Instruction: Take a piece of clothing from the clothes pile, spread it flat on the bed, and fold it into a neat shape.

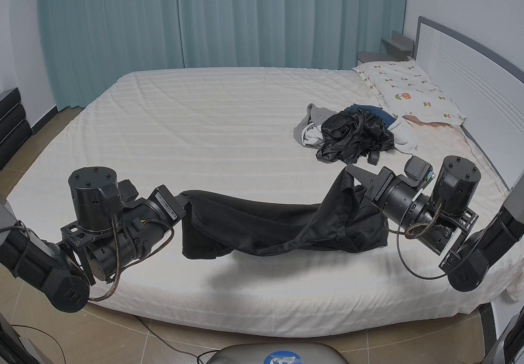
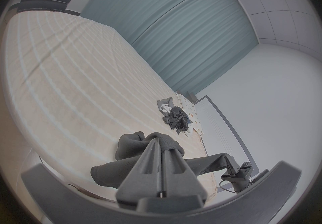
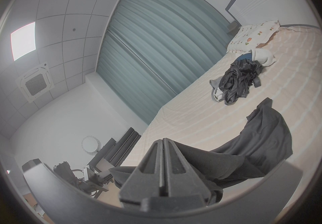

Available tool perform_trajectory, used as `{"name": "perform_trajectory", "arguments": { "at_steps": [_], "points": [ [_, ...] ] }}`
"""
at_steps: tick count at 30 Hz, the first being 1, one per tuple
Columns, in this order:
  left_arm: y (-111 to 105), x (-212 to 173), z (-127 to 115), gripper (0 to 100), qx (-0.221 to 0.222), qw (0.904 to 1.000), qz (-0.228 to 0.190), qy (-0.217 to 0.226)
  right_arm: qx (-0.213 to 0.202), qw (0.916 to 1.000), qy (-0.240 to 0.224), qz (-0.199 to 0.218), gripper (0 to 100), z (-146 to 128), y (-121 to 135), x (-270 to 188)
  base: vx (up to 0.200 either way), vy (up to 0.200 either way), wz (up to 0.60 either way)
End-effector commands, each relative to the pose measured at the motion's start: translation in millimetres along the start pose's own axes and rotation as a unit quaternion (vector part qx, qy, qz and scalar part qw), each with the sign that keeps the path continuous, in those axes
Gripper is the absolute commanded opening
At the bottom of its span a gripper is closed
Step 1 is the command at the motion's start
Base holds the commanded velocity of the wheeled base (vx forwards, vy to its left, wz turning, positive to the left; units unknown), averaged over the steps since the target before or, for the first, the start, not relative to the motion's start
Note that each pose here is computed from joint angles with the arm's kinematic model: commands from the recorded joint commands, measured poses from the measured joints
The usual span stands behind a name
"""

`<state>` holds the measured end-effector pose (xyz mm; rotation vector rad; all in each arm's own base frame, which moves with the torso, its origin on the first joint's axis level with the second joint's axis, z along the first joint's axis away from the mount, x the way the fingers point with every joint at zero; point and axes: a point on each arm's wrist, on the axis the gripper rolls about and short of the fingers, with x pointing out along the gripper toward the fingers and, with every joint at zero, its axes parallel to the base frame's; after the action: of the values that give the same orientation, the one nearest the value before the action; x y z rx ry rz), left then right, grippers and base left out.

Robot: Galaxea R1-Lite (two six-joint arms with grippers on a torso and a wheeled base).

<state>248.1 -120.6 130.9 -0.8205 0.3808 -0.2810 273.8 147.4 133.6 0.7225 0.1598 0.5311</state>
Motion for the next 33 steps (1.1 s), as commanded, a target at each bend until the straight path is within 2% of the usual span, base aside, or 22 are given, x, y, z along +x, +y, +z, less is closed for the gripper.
{"name": "perform_trajectory", "arguments": {
  "at_steps": [1, 33],
  "points": [
    [0.7, 0.3, 2.4, 0, -0.001, 1.0000, 0.001, -0.004, 0.000, 1.0000, -0.001, 0.001, 0, 0.3, -0.1, 1.2, 0.000, 0.200, 0.00],
    [4.5, -3.1, 7.1, 0, -0.003, 0.9999, 0.008, -0.013, -0.001, 0.9999, -0.010, 0.005, 0, 5.1, 1.6, 1.1, 0.000, 0.200, 0.00]
  ]
}}
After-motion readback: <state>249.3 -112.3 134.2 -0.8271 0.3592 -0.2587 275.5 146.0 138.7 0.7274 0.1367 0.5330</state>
